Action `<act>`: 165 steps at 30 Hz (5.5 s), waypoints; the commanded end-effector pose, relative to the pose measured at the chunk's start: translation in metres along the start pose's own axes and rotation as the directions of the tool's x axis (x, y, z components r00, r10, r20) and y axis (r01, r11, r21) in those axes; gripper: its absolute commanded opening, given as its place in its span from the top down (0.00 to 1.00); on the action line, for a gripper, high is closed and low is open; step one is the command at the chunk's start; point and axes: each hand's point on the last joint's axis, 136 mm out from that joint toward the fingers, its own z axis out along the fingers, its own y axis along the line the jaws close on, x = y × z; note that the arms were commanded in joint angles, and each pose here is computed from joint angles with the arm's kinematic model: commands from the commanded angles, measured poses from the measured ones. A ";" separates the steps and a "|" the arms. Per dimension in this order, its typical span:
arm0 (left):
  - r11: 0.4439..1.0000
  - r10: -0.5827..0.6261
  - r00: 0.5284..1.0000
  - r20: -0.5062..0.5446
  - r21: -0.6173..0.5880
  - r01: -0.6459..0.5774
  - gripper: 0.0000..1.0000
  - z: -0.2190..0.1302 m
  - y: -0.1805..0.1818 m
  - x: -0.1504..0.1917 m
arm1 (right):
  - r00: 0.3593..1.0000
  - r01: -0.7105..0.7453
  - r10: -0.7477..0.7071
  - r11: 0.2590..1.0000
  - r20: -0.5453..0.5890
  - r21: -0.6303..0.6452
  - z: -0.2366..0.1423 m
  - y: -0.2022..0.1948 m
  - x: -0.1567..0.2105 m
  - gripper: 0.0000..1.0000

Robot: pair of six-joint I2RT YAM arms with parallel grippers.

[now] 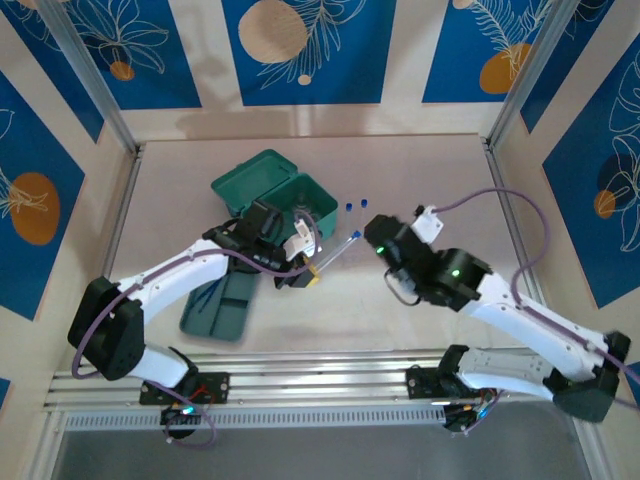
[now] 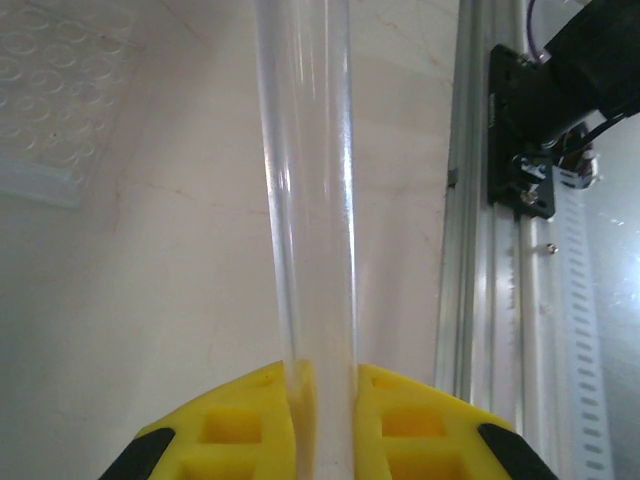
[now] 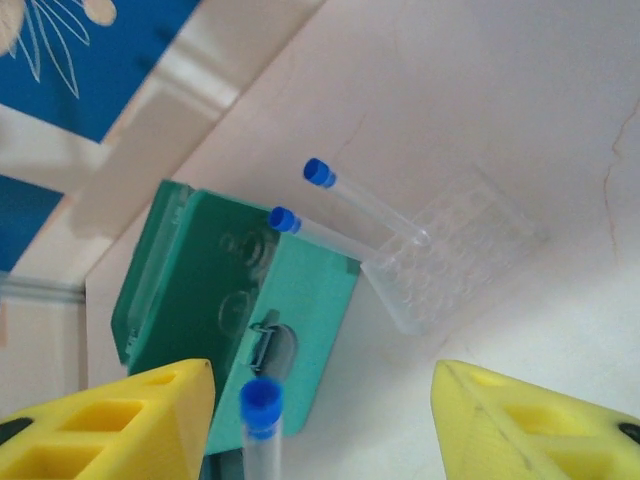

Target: Organize the chemistry lab equipment

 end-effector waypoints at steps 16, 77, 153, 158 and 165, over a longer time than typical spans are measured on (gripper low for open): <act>0.994 0.099 0.992 -0.082 -0.029 -0.102 0.90 0.002 -0.006 0.020 | 0.752 0.121 -0.309 0.933 -0.582 -0.339 0.025 0.021 0.068 0.42; 0.994 0.104 0.990 -0.094 -0.035 -0.108 0.89 0.006 -0.008 0.018 | 0.565 -0.036 -0.371 0.881 -0.737 -0.471 0.027 0.009 0.111 0.67; 0.973 0.048 0.997 -0.068 -0.221 -0.062 0.52 -0.013 0.031 0.014 | 0.726 0.664 -0.537 0.710 -0.430 0.233 0.081 -0.021 -0.017 0.87; 0.972 0.050 0.996 -0.075 -0.224 -0.065 0.52 -0.014 0.031 0.016 | 0.718 0.679 -0.546 0.685 -0.432 0.264 0.100 -0.016 -0.029 0.87; 0.974 0.054 0.996 -0.070 -0.218 -0.068 0.52 -0.015 0.029 0.015 | 0.723 0.672 -0.530 0.689 -0.444 0.272 0.127 -0.016 -0.040 0.87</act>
